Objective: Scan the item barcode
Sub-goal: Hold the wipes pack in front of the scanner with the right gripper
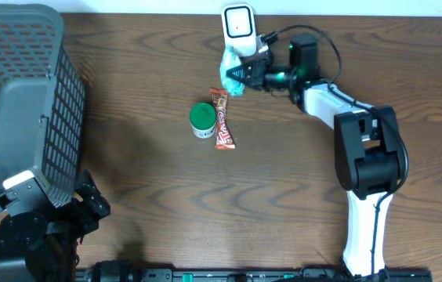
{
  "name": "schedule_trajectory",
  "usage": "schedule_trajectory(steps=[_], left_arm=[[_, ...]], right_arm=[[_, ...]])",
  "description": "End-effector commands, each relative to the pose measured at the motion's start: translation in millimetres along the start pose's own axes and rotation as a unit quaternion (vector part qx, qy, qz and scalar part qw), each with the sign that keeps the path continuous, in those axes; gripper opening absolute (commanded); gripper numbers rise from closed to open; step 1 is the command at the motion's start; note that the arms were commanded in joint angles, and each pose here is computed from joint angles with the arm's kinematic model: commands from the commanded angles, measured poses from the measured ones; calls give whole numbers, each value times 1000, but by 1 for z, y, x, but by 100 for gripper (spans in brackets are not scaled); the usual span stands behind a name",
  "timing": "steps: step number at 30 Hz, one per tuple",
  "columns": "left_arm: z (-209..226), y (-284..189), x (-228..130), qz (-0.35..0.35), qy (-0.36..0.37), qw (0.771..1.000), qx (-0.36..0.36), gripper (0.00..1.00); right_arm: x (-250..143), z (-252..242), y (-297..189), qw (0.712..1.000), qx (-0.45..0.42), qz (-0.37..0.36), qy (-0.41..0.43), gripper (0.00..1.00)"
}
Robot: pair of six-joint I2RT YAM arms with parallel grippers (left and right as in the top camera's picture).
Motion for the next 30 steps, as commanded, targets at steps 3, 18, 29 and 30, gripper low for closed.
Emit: schedule_trajectory(steps=[3,18,29,30], left_arm=[[1,0,1,-5,-1,1000,4,98],[1,0,1,-5,-1,1000,4,98],[1,0,1,-5,-1,1000,4,98],[1,0,1,-5,-1,1000,4,98]], right_arm=[[-23,-19,18,989,-146,22,-11,1],[66,25,-41,894,-389,22,-222,5],[129,22,-39,853,-442,-58,-272,11],[131,17,-35,853,-441,-61,-273,12]])
Point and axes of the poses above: each gripper's point midway between its finger pads, its own y axis out along the fingers, its own z axis along the line the jaws close on, x = y × z, the point moved 4 cm from there along -y, back along the fingers, and after that the axes turned 15 degrees about -y, right-handed, at the moved point
